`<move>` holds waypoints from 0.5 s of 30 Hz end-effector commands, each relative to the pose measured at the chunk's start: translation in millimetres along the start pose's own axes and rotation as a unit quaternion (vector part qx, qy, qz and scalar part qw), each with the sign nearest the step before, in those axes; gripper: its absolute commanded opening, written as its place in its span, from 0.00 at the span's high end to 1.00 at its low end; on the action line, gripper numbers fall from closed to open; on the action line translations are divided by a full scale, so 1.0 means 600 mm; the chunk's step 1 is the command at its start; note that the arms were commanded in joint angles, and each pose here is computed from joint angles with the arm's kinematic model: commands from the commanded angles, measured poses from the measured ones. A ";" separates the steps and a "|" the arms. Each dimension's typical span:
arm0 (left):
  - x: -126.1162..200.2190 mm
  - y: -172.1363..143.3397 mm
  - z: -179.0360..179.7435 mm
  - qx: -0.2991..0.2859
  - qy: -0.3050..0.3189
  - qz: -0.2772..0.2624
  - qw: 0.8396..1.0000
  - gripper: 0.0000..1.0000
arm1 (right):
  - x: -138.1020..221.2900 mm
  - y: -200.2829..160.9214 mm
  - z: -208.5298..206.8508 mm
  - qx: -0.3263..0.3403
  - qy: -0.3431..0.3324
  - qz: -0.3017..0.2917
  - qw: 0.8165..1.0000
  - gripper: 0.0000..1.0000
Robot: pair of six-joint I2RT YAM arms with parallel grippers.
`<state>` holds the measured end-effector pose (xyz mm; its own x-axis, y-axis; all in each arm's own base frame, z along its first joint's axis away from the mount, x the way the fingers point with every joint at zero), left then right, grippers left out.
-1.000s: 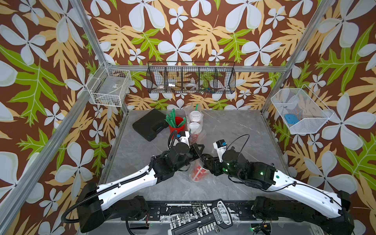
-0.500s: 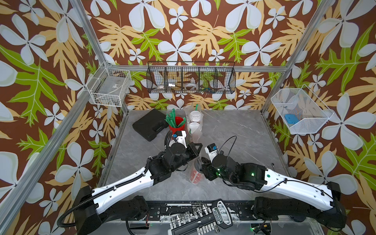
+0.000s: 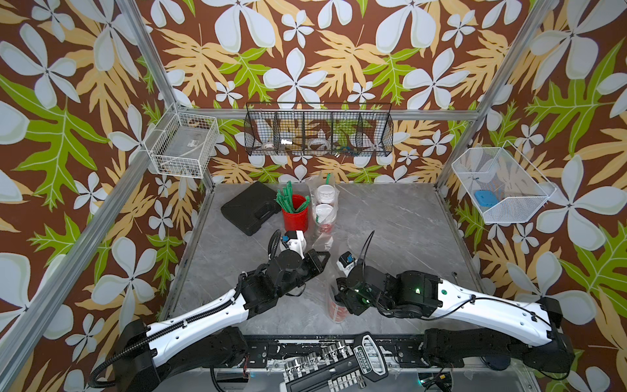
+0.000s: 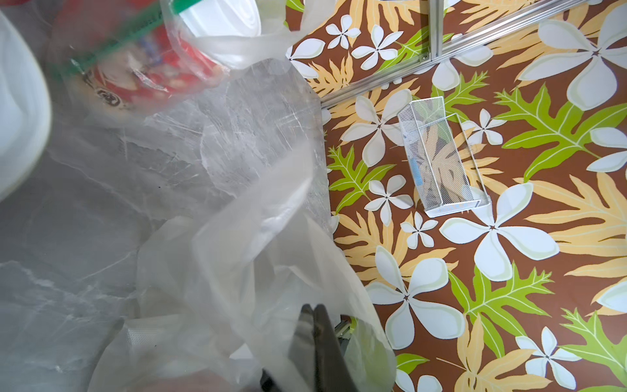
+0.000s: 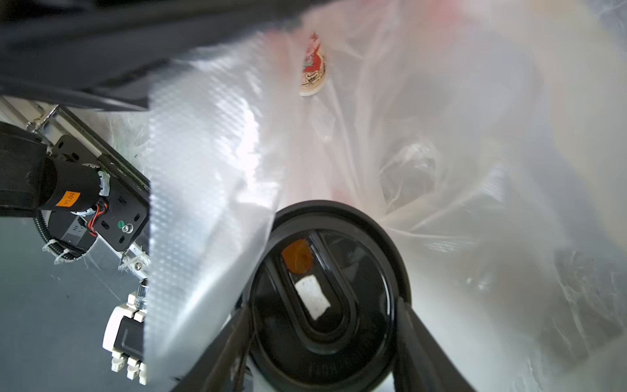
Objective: Pack milk tea into plastic carrier bags
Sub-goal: Place the milk tea cup in the plastic carrier bag.
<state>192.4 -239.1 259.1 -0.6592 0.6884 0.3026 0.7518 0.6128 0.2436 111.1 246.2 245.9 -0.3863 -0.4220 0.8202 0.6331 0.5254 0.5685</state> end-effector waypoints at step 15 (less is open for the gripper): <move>0.016 -0.014 0.046 -0.017 0.032 0.024 0.999 1.00 | 0.133 0.090 -0.030 -0.012 -0.045 -0.144 0.989 0.02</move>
<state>180.9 -227.7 235.6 -0.6275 0.6824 0.3750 0.7774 0.5757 0.2533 117.8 231.3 321.8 -0.5229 -0.4944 0.6944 0.5700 0.4029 0.7161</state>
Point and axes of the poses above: each gripper's point midway between its finger pads, its own x axis back along the fingers, its own z axis along the line the jaws close on, y = z × x, the point moved 6 cm from there along x, back along the fingers, and after that the axes turned 7 degrees about x, right-handed, at the moved point
